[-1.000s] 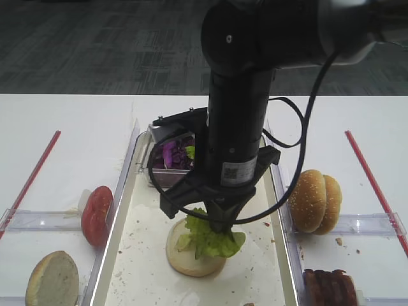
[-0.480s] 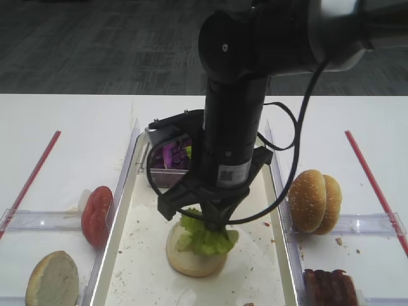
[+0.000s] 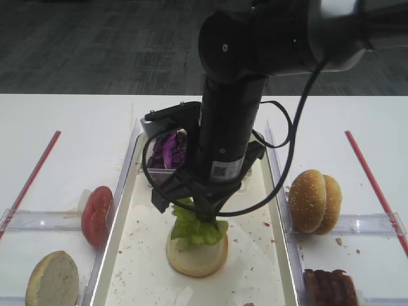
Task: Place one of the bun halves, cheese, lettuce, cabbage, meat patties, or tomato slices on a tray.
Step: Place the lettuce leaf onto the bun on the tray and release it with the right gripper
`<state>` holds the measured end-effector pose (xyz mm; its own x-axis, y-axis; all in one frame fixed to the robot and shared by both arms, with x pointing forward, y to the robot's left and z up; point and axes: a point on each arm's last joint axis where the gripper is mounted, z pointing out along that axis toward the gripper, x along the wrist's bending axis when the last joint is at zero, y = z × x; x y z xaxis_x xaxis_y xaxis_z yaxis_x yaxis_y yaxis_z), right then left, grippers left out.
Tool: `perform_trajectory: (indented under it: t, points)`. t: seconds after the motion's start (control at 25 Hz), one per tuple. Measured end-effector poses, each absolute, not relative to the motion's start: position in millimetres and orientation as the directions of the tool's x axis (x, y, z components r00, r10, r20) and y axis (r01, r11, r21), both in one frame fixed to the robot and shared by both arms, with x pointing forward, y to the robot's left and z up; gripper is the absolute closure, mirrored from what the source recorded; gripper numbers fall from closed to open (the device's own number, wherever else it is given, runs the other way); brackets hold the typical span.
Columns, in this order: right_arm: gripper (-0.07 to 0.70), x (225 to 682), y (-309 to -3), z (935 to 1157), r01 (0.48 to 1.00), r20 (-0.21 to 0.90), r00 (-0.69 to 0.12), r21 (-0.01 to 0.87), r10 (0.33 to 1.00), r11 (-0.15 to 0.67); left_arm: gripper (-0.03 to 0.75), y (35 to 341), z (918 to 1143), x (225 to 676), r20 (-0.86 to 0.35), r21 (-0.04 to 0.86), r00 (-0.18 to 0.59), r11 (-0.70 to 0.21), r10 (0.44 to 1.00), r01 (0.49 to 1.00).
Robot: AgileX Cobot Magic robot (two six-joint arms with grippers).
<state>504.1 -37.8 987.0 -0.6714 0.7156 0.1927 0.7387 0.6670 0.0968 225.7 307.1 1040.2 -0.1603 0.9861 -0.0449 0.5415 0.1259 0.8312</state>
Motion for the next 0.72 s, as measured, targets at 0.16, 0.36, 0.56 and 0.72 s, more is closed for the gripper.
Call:
perform_trajectory:
  t: [0.16, 0.36, 0.56, 0.72]
  points:
    - [0.591, 504, -36, 983, 0.735, 0.205, -0.674, 0.089, 0.710, 0.672, 0.116, 307, 1040, 226, -0.045, 0.831, -0.160, 0.126, 0.986, 0.541]
    - [0.591, 506, -32, 963, 0.738, 0.231, -0.662, 0.038, 0.713, 0.673, 0.116, 307, 1040, 226, -0.045, 0.831, -0.160, 0.126, 0.986, 0.541]
    - [0.591, 507, -30, 953, 0.732, 0.231, -0.666, 0.017, 0.709, 0.681, 0.116, 307, 1040, 226, -0.045, 0.831, -0.160, 0.126, 0.986, 0.541]
    - [0.590, 508, -30, 953, 0.731, 0.226, -0.669, 0.028, 0.708, 0.682, 0.116, 307, 1040, 226, -0.045, 0.831, -0.160, 0.126, 0.986, 0.541]
